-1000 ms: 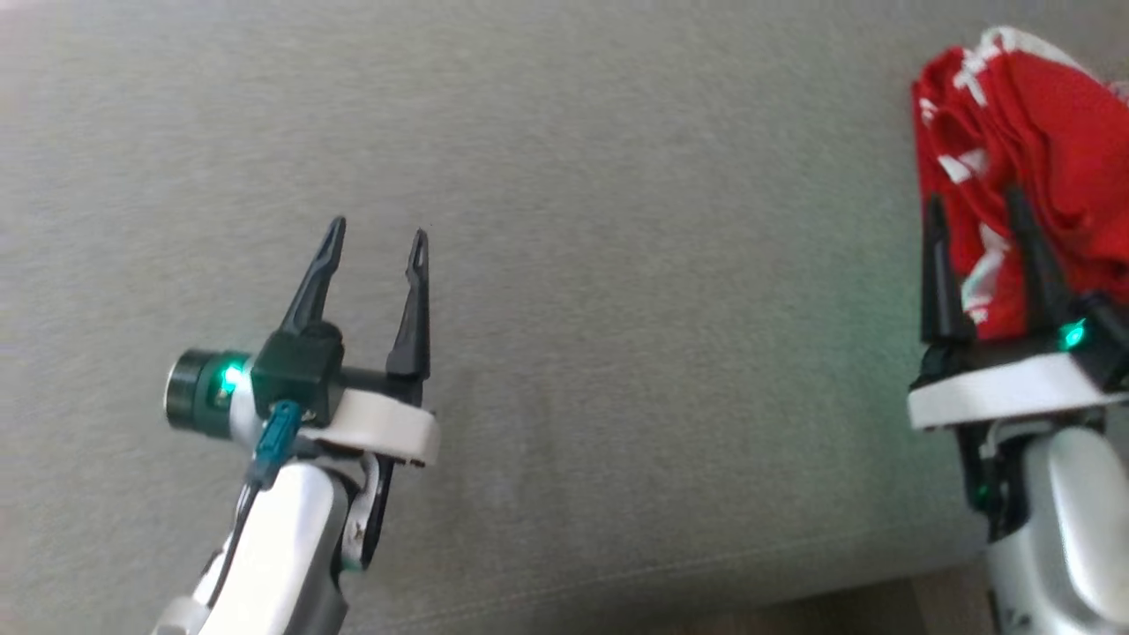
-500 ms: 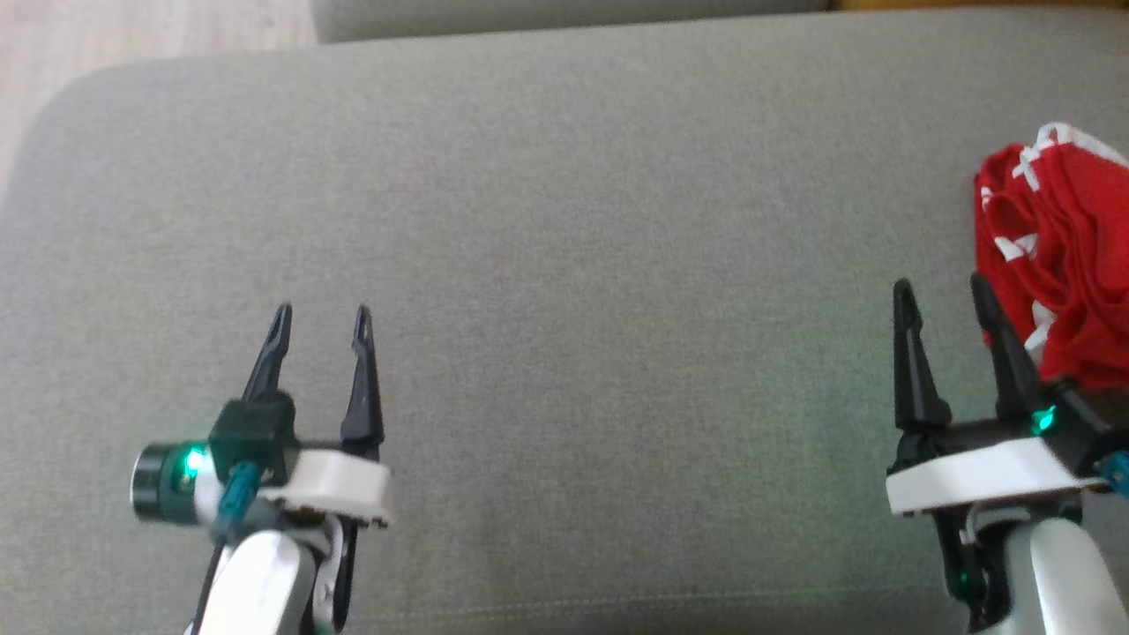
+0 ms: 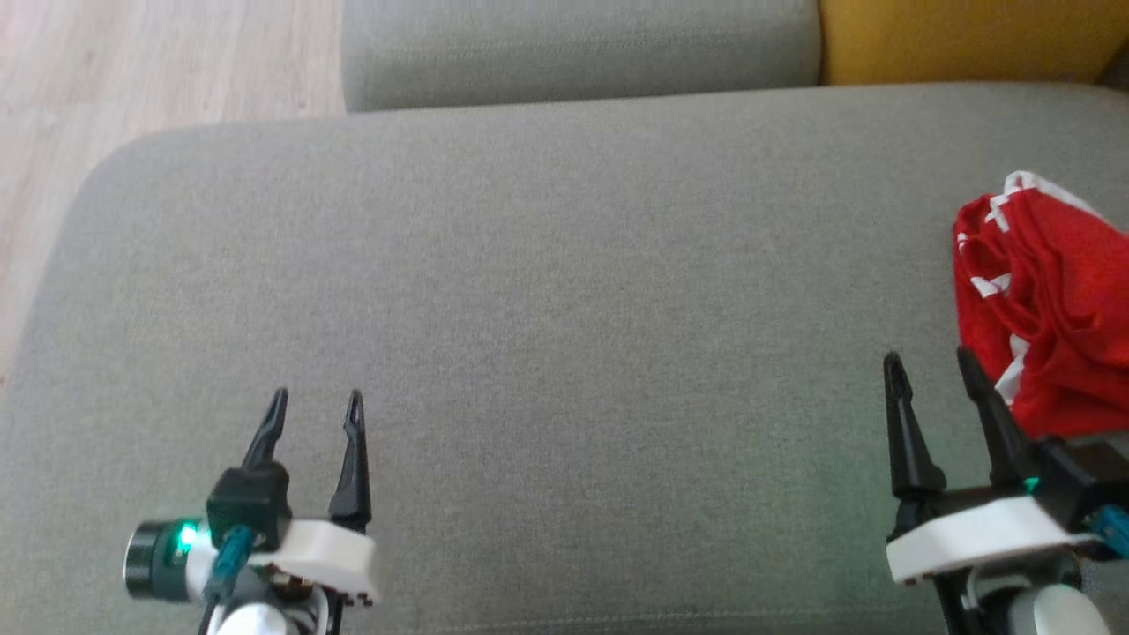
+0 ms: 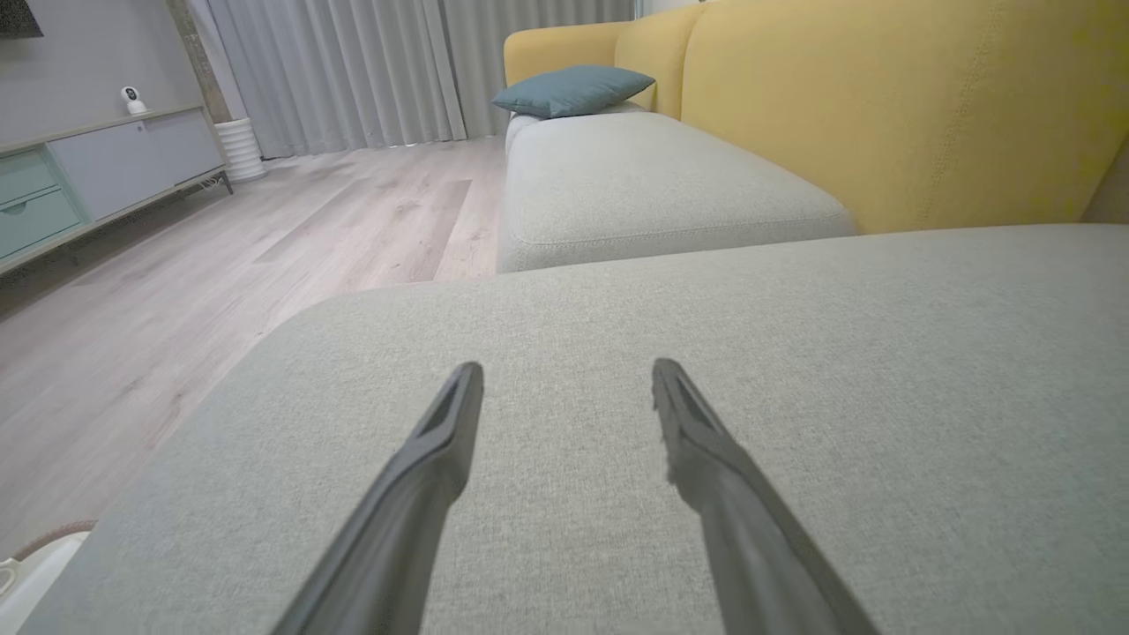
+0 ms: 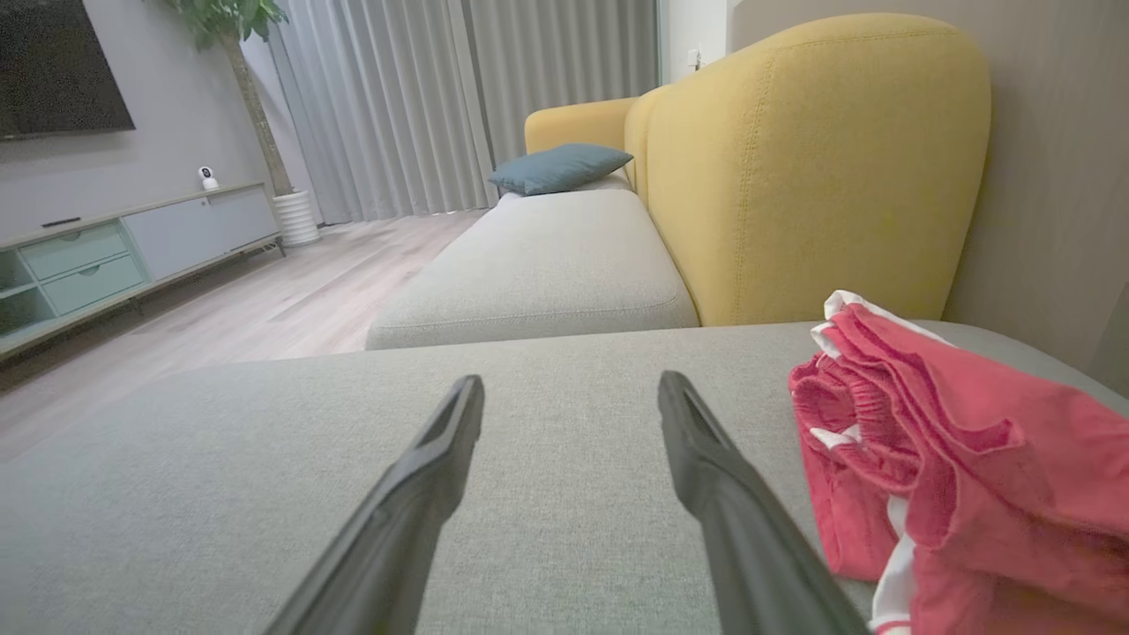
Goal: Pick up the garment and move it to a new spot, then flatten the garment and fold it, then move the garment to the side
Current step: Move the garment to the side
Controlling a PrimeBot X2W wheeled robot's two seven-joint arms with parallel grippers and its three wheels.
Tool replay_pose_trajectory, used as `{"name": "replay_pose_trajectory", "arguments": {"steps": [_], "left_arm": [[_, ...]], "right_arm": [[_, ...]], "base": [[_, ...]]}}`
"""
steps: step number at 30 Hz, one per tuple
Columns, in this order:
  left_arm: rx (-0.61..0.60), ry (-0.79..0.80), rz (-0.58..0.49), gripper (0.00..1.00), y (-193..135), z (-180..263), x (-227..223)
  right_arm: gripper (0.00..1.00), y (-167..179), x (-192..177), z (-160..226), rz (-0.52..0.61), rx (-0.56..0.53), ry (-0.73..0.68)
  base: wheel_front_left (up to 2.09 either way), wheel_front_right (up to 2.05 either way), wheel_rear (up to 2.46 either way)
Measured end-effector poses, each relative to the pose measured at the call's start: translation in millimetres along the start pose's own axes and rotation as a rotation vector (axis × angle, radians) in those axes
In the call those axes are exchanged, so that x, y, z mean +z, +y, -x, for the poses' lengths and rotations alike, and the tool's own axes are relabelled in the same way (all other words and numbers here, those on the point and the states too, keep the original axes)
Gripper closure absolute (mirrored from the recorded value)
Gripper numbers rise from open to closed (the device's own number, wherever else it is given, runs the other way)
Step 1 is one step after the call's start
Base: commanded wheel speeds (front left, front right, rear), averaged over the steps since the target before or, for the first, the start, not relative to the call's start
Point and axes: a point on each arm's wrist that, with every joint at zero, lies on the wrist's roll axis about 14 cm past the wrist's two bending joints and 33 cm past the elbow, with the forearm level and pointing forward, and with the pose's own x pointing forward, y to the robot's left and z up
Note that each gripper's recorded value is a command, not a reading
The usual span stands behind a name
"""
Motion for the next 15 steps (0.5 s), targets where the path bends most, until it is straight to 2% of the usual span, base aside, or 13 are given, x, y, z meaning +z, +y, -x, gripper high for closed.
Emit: {"name": "replay_pose_trajectory", "arguments": {"steps": [15], "left_arm": [[-0.010,0.001,-0.016,0.00,1,14,5]], "right_arm": [[0.00,-1,-2,17,-0.011,-0.011,0.018]], "base": [[0.00,0.00,0.00]]}}
